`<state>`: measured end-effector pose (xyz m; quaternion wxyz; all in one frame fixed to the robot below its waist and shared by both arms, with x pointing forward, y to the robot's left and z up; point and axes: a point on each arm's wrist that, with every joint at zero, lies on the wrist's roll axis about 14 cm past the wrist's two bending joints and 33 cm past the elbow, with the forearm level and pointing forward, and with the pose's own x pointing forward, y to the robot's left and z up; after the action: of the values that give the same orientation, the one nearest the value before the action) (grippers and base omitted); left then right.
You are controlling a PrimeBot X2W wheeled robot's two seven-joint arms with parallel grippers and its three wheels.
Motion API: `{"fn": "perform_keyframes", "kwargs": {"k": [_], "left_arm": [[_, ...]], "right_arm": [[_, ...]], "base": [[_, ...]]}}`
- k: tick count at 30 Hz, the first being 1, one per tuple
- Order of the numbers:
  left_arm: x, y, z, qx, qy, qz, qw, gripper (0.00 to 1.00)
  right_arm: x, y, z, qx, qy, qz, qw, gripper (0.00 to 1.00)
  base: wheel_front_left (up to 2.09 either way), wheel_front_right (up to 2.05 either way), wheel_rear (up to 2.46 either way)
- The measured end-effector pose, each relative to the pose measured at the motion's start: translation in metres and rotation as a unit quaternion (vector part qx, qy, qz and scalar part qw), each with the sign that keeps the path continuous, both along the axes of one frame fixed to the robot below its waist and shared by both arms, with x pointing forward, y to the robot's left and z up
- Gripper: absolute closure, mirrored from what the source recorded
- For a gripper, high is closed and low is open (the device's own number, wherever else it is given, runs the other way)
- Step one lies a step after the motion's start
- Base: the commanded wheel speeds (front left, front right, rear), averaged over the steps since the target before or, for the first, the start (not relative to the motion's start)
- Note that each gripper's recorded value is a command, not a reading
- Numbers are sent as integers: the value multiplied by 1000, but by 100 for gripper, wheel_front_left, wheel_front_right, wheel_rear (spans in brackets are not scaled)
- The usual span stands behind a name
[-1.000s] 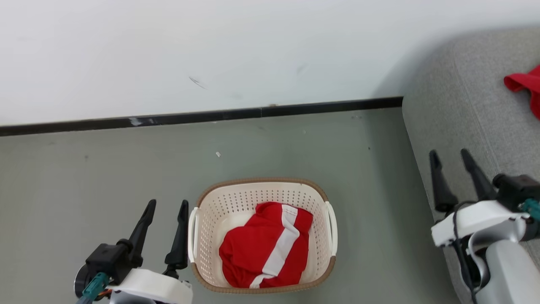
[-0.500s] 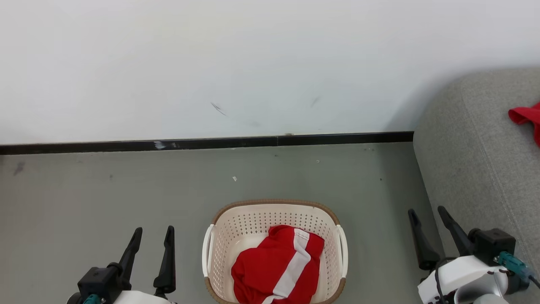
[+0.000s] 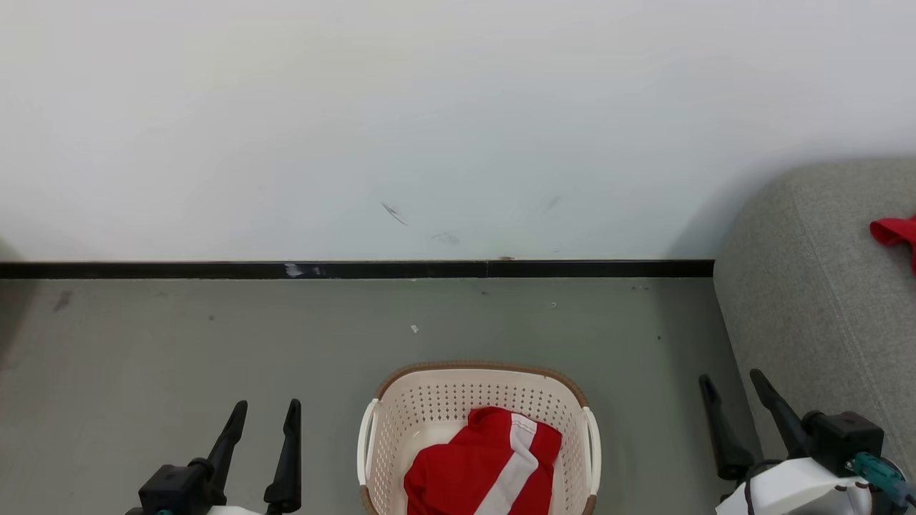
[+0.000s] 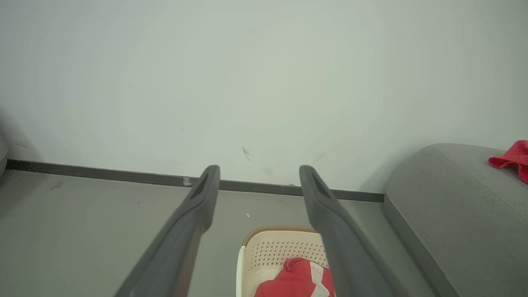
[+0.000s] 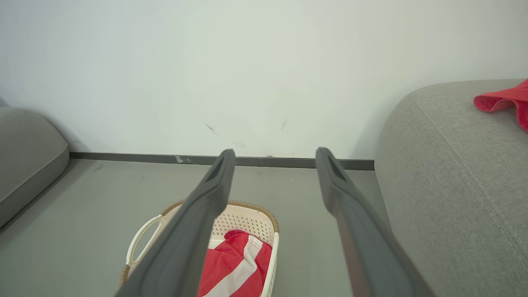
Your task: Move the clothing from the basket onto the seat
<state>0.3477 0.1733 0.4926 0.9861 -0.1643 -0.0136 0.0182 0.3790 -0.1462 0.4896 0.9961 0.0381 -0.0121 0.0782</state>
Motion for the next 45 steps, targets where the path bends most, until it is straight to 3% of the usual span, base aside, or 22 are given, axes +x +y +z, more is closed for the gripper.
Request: {"fn": "perform_keyframes", "kwargs": {"k": [21,35,45], "left_arm": [[-9,-6,-11,6,14,-15,1000,0],[-6,-45,-40,24,58,-90,994,0],[24,-81,-60,45,98,-164,981,0]], "right_arm": [[-15,-6,2,8,-3,-9,1000,0],[-20,-21,-17,6,26,-32,999,0],[-13,-28,-38,4,58,-42,997,0]], "base": [[0,0,0],[0,0,0],[0,0,0]]}}
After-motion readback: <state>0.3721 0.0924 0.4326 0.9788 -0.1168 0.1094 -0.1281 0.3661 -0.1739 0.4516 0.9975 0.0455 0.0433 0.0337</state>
